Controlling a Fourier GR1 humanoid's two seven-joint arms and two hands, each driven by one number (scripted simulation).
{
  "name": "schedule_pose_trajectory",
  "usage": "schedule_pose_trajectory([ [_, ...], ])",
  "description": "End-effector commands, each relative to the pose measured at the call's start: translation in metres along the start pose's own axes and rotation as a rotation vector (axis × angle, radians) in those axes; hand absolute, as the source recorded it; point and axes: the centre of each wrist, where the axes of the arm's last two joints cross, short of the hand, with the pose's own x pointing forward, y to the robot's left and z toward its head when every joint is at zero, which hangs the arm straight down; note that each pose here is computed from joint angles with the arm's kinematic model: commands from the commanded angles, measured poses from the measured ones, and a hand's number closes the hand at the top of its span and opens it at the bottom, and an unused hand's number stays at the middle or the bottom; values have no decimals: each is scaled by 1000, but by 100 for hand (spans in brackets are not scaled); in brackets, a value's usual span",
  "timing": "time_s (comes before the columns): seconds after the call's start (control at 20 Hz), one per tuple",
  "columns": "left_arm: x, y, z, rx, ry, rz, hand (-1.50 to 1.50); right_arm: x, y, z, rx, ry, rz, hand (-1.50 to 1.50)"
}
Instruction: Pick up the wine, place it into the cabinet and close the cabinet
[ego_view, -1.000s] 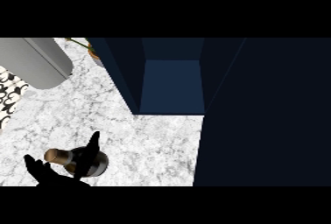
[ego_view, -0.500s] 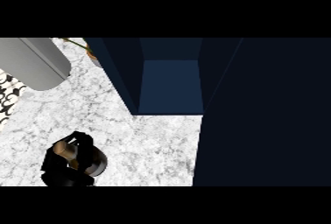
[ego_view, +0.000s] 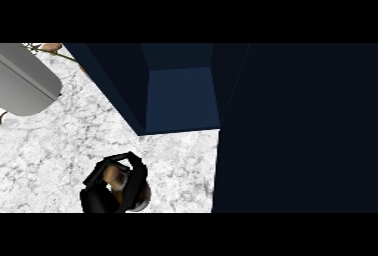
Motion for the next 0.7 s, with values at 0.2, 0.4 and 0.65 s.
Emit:
schedule_pose_trajectory([
  [0.2, 38, 20, 48, -370, -119, 113, 150, -3, 2, -3, 14, -11, -24, -150],
  [0.4, 54, 30, 52, -456, -153, 155, 150, 4, 4, -1, 25, -18, -36, -150],
  [0.65, 67, 39, 62, -534, -151, 200, 150, 9, 1, -1, 27, -19, -19, -150],
])
